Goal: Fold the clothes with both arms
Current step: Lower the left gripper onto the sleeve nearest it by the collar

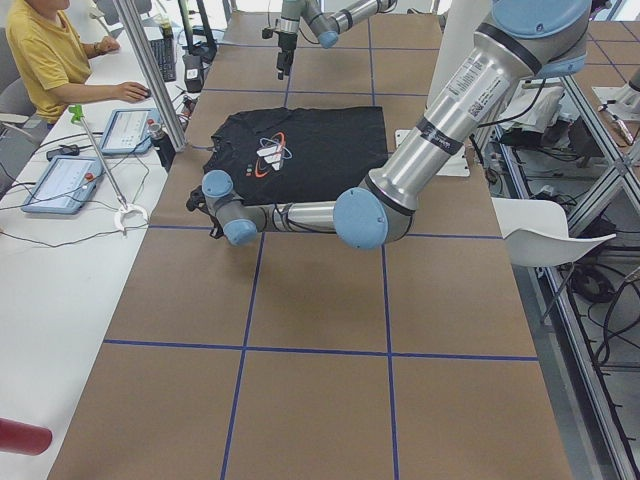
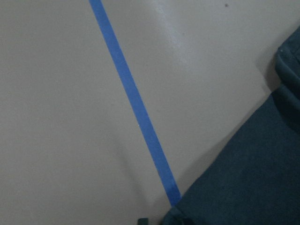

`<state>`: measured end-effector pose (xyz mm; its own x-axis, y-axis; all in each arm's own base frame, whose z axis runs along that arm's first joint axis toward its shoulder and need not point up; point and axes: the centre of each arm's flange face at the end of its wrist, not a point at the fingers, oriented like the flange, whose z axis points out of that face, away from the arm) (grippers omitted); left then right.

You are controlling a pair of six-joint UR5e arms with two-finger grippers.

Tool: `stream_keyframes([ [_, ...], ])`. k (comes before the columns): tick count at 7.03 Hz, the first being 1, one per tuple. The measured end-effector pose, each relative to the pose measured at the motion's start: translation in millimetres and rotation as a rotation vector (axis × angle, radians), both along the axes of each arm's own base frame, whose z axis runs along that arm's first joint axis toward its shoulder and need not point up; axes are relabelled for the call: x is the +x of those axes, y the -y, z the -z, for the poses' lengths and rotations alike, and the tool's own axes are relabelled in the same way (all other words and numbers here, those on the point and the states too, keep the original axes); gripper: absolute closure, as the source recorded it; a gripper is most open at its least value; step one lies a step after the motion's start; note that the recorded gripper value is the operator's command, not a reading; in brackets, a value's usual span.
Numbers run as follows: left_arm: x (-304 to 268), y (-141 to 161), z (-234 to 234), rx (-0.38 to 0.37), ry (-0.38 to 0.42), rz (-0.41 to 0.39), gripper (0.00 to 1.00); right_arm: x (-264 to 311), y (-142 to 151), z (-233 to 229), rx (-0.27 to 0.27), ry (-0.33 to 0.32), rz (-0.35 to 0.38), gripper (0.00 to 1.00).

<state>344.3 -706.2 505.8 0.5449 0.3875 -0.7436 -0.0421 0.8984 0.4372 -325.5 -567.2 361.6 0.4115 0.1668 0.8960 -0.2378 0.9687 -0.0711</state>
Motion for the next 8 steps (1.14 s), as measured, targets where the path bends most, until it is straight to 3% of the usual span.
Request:
stream_keyframes([
  [2, -9, -2, 12, 0.020, -0.035, -0.030, 1.00, 0, 0, 1, 0.001, 0.001, 0.000, 0.00],
  [5, -53, -66, 18, 0.038, -0.150, -0.109, 1.00, -2, 1, 7, 0.008, 0.006, 0.000, 0.00],
  [8, -33, -89, 101, -0.051, -0.267, -0.067, 1.00, -2, 2, 7, 0.007, 0.006, 0.000, 0.00],
])
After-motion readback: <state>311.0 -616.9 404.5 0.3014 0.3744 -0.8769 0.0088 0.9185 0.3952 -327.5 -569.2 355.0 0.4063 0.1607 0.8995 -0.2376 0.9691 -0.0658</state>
